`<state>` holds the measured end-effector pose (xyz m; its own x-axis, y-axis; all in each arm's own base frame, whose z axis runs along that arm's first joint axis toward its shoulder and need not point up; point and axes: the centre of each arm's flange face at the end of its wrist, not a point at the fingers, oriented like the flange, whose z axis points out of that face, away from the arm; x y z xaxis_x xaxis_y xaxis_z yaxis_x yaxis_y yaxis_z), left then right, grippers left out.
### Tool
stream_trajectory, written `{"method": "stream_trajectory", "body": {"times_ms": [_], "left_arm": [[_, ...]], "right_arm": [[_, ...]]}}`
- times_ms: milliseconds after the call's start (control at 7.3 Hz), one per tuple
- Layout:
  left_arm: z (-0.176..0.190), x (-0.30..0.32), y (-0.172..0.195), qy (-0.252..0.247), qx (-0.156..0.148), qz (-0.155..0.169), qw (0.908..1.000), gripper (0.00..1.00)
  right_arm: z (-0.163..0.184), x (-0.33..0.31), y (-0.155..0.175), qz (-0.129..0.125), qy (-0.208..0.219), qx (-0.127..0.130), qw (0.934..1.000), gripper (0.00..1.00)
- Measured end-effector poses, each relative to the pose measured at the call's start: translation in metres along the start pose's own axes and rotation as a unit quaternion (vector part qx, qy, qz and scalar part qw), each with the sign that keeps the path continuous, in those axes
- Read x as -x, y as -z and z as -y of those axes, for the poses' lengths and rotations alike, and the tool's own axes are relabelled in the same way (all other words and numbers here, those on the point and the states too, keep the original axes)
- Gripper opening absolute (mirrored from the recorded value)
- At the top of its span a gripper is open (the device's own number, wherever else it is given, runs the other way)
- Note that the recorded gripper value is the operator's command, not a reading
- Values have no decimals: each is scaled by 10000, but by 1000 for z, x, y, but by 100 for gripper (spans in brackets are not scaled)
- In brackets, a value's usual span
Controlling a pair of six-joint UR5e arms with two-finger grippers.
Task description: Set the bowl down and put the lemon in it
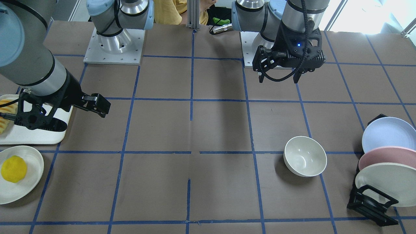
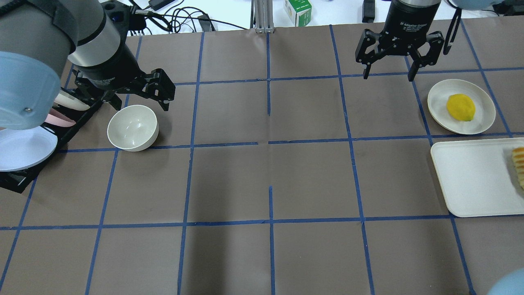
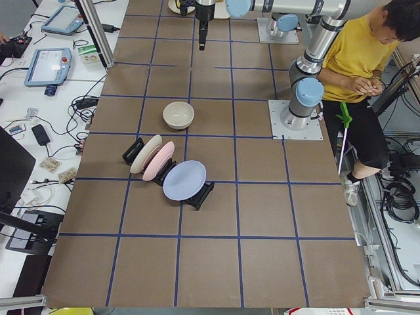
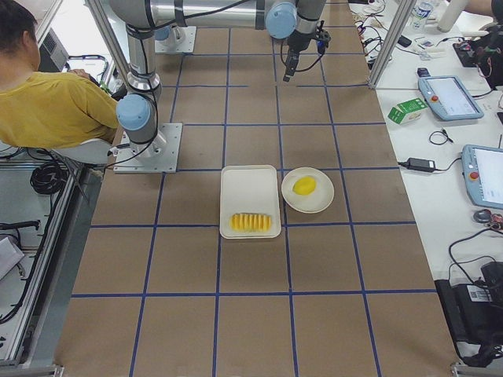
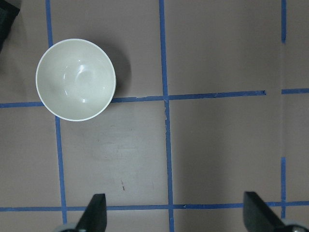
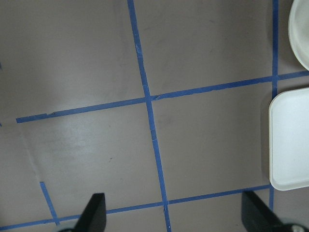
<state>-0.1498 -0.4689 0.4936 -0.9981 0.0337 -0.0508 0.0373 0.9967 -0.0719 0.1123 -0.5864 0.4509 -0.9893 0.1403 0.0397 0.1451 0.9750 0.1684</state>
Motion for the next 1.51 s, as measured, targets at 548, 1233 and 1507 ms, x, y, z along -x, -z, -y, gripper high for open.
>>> {"method": "stream_trajectory", "body": {"times_ms": [548,1233,1507], "left_arm": [[-1,0,1,1,-12,9,10000,100],[-1,-1,2,-9,-19,10,10000,100],[-2,-1,2,-11,-26,13,10000,100]], "right_arm": [[2,-1,-1,-19,27,-20,10000,100],[-10,3,18,85,0,-160,9998,100],[-12,3,19,61,-6,-176,9998,100]]}}
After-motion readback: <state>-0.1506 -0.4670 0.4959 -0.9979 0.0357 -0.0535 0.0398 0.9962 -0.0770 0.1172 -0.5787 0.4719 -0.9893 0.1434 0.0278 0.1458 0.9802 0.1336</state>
